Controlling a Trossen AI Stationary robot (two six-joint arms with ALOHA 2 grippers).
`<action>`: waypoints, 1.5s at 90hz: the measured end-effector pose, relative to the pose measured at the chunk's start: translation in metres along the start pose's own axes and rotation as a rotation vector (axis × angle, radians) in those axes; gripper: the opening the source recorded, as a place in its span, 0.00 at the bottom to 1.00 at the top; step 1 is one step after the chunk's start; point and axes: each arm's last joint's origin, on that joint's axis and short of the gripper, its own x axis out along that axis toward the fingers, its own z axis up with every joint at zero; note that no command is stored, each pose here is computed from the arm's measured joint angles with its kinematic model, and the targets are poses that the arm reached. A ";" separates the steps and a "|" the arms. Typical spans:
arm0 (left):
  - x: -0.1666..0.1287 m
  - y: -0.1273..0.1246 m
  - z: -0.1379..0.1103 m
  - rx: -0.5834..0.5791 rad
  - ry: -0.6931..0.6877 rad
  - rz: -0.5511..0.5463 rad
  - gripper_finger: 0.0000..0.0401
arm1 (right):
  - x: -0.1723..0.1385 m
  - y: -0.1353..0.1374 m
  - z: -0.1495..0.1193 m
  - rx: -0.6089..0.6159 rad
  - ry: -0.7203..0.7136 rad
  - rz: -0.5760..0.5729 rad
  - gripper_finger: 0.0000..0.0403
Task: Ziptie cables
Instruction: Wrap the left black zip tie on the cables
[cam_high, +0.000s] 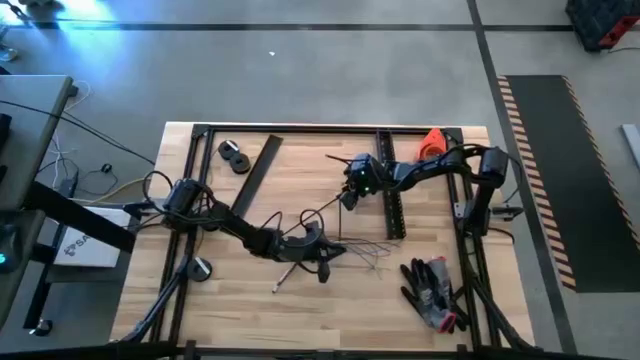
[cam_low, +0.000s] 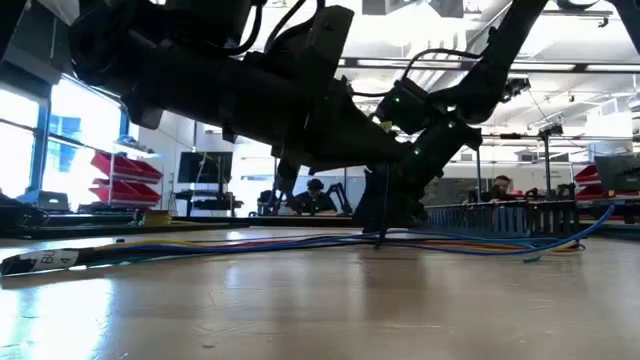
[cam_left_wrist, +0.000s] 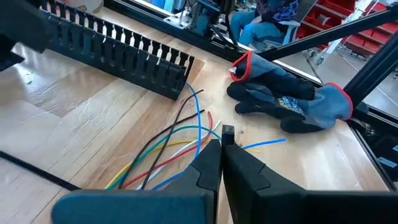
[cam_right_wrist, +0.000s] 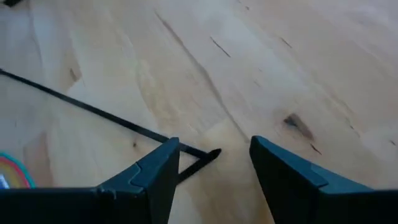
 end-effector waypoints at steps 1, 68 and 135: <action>0.000 0.000 0.000 0.000 0.000 0.000 0.00 | 0.000 0.000 0.000 -0.003 0.002 0.007 0.47; 0.000 0.000 0.000 0.000 0.000 0.003 0.00 | 0.011 0.015 -0.009 -0.219 0.026 0.141 0.47; 0.000 0.000 0.000 0.013 0.014 -0.021 0.00 | 0.020 0.040 -0.020 -0.274 -0.045 -0.022 0.01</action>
